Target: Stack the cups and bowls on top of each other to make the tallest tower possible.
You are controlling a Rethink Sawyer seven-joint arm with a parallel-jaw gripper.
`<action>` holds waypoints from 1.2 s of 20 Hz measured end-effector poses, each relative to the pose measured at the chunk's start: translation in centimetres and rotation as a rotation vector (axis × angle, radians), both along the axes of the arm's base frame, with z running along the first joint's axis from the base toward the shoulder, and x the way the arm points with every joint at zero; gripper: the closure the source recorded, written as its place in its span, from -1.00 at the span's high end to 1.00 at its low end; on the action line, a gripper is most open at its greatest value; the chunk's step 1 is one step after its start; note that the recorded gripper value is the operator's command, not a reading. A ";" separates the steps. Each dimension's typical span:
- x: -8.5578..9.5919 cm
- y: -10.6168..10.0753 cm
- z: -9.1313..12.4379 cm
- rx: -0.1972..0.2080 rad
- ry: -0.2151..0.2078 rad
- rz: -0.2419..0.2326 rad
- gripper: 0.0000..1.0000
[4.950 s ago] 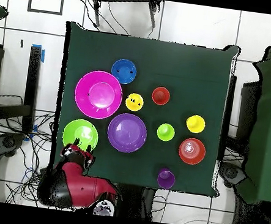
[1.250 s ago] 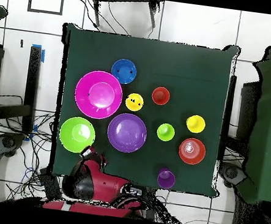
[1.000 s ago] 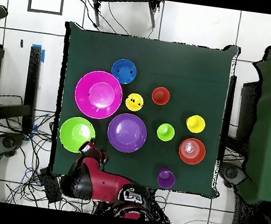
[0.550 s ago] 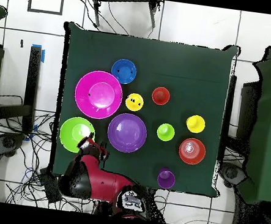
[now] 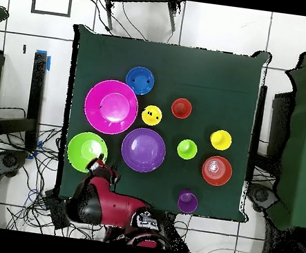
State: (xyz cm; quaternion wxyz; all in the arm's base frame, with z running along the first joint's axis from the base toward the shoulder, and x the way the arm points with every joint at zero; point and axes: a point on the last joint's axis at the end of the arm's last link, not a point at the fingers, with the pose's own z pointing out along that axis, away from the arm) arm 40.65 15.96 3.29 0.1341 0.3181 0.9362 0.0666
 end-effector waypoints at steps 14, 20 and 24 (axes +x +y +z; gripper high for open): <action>-4.3 1.9 -4.1 0.011 0.090 0.035 1.00; -4.6 2.0 -4.3 0.013 0.099 0.036 1.00; -4.6 2.0 -4.3 0.013 0.100 0.037 -1.00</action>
